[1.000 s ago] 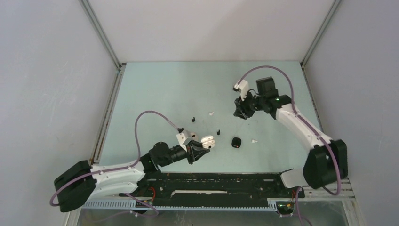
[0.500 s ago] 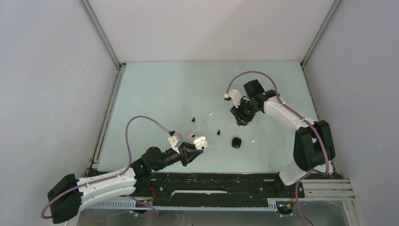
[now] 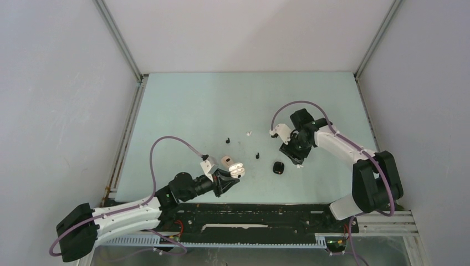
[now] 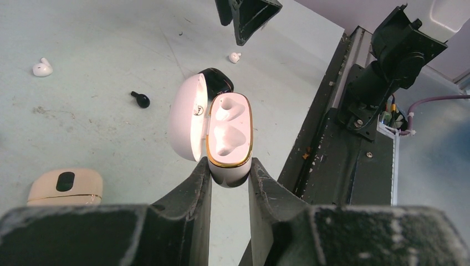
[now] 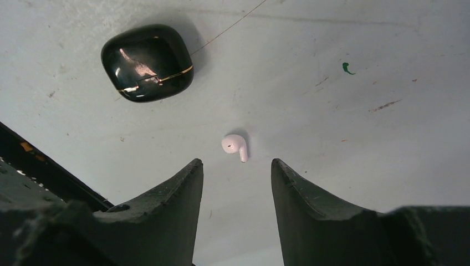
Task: Insert the wireless bluetooth earbuds into the charging case
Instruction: Pick up the right earbud from the center of the board.
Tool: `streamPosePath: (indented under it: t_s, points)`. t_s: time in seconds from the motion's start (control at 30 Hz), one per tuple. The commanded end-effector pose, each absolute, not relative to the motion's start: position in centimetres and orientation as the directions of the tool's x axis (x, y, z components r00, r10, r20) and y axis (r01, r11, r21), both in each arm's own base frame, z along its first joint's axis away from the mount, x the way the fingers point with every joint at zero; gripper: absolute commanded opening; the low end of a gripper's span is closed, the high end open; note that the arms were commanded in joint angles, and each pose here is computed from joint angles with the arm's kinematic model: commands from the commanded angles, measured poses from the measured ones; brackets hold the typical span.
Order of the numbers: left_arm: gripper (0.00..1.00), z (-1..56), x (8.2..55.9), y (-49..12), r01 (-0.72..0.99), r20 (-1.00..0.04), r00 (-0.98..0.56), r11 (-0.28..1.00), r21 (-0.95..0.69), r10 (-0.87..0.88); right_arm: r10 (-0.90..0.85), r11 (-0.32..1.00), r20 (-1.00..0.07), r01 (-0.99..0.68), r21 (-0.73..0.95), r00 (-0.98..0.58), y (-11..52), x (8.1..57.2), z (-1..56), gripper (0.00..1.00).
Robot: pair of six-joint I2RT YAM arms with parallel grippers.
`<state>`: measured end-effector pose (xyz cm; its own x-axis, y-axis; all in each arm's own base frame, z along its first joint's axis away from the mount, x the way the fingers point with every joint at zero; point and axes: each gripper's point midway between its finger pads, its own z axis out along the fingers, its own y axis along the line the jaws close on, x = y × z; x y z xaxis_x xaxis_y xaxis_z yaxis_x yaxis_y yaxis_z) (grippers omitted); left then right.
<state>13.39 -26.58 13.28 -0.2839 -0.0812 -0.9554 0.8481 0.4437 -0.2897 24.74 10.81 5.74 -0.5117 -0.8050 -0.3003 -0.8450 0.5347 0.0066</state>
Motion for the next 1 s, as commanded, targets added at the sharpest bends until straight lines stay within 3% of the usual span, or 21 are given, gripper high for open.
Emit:
streamPosePath:
  t_s: [0.0, 0.97]
  points:
    - [0.00, 14.6, 13.5, -27.0, 0.854, -0.954, -0.276, 0.427, -0.298, -0.115, -0.844, 0.487, -0.287, -0.872, -0.058, -0.453, 10.5, 25.2, 5.8, 0.52]
    - [0.00, 13.8, 13.4, -27.3, 0.850, -0.949, -0.303, 0.426, -0.311, -0.089, -0.883, 0.448, -0.142, -0.894, 0.021, -0.447, 10.1, 24.4, 1.1, 0.39]
